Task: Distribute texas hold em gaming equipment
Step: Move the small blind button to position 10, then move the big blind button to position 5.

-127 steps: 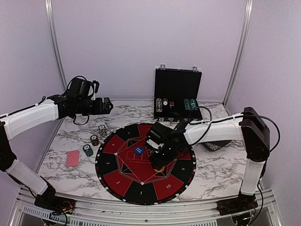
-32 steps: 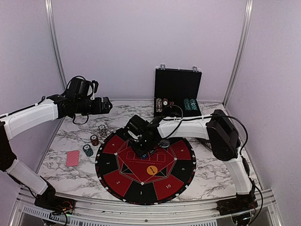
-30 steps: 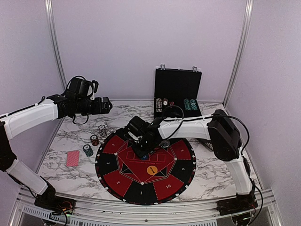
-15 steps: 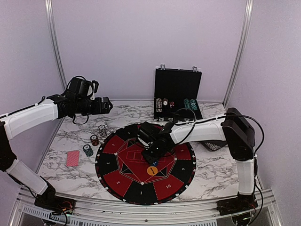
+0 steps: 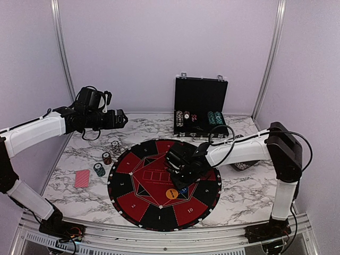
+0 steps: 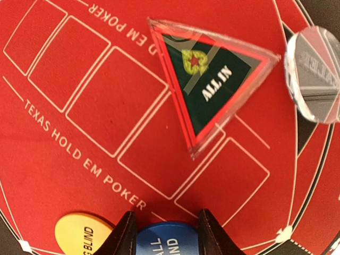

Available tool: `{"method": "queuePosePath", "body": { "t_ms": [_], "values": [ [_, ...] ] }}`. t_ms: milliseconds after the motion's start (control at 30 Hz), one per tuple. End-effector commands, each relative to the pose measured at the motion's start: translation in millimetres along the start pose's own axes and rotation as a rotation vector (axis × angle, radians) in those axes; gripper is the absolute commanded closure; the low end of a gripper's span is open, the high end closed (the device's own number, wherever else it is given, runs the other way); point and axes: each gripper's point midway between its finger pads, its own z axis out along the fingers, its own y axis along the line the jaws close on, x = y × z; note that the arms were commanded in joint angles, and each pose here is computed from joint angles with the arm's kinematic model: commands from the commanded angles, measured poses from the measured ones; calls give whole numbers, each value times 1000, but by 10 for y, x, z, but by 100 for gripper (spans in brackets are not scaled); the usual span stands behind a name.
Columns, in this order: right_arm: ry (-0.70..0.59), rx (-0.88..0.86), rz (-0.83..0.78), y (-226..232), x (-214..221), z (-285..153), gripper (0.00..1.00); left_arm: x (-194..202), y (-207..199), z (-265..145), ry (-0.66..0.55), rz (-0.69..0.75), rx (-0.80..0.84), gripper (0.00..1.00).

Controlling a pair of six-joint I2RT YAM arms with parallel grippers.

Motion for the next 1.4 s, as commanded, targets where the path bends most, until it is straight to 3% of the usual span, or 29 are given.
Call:
{"method": "queuePosePath", "body": {
  "t_ms": [0,600,700,833,1067,1367],
  "values": [
    [100,-19,36,22,356,20,63,-27,-13,-25,-3,-11,14,1],
    [120,11,12,26,534,-81,63,-25,-36,-30,-1,-19,27,1],
    [96,27,-9,12,462,-91,61,-28,-32,-32,-3,-20,26,1],
    [44,76,-69,-4,215,-129,52,-30,-50,-20,-1,-22,34,1],
    [-44,121,-114,-60,-105,-313,51,-38,-42,-31,-5,-22,30,1],
    [-4,-4,-129,264,122,-554,54,-39,-37,-38,-7,-21,26,1]
  ]
}}
